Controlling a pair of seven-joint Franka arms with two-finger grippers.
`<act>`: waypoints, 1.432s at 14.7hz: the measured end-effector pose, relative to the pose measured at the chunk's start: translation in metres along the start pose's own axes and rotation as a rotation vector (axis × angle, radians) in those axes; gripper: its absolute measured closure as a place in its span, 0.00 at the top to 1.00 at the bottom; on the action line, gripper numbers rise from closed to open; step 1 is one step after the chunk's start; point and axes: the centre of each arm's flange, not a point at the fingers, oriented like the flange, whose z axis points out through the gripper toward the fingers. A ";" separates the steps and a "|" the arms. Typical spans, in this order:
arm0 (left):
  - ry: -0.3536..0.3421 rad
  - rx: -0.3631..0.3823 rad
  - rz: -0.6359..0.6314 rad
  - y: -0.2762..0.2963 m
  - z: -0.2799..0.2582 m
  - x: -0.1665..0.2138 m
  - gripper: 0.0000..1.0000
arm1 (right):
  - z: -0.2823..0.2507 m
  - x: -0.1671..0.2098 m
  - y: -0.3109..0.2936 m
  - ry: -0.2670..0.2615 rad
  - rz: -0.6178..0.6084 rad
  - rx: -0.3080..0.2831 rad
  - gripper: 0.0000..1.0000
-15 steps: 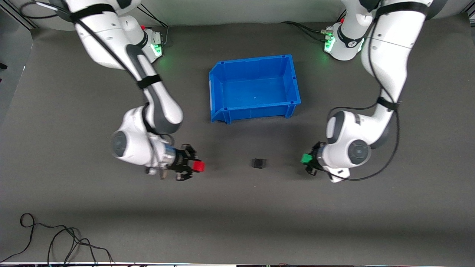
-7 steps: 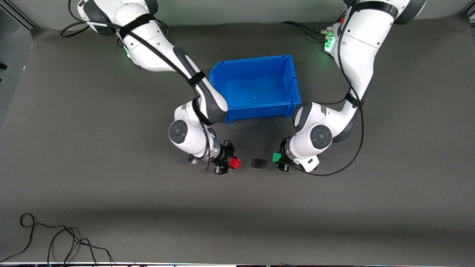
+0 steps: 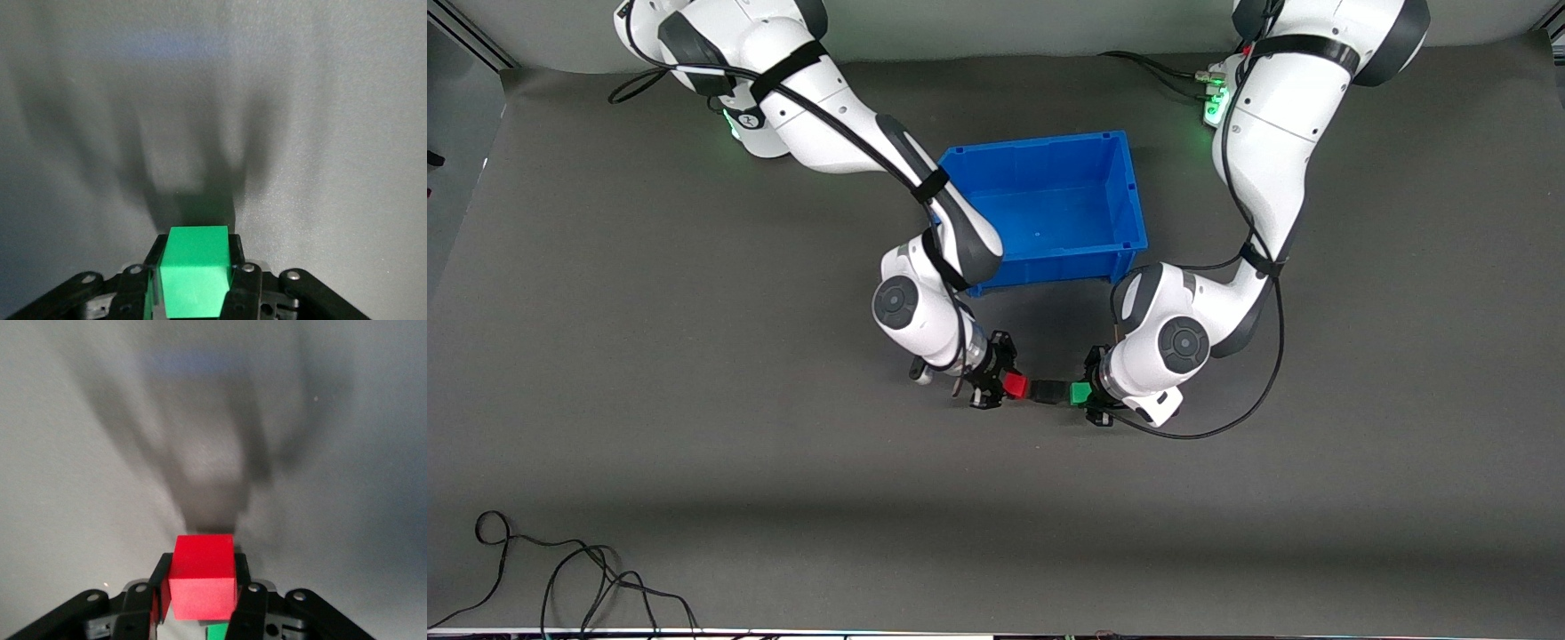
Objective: Attach green and red cubes to black cube
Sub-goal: 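Carry the red cube and green cube toward the black cube, then press the red and green cubes against the black cube's sides, then open both grippers and lift them away from the cube row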
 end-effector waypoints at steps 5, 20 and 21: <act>-0.003 0.000 0.013 -0.005 0.001 -0.013 0.37 | 0.013 -0.006 0.003 0.012 -0.042 0.012 0.40; 0.107 0.015 0.189 0.034 -0.089 0.038 1.00 | 0.007 -0.026 0.004 0.043 -0.190 0.092 0.84; 0.112 0.061 0.264 0.036 -0.118 0.054 1.00 | -0.007 -0.033 -0.002 0.046 -0.217 0.117 0.93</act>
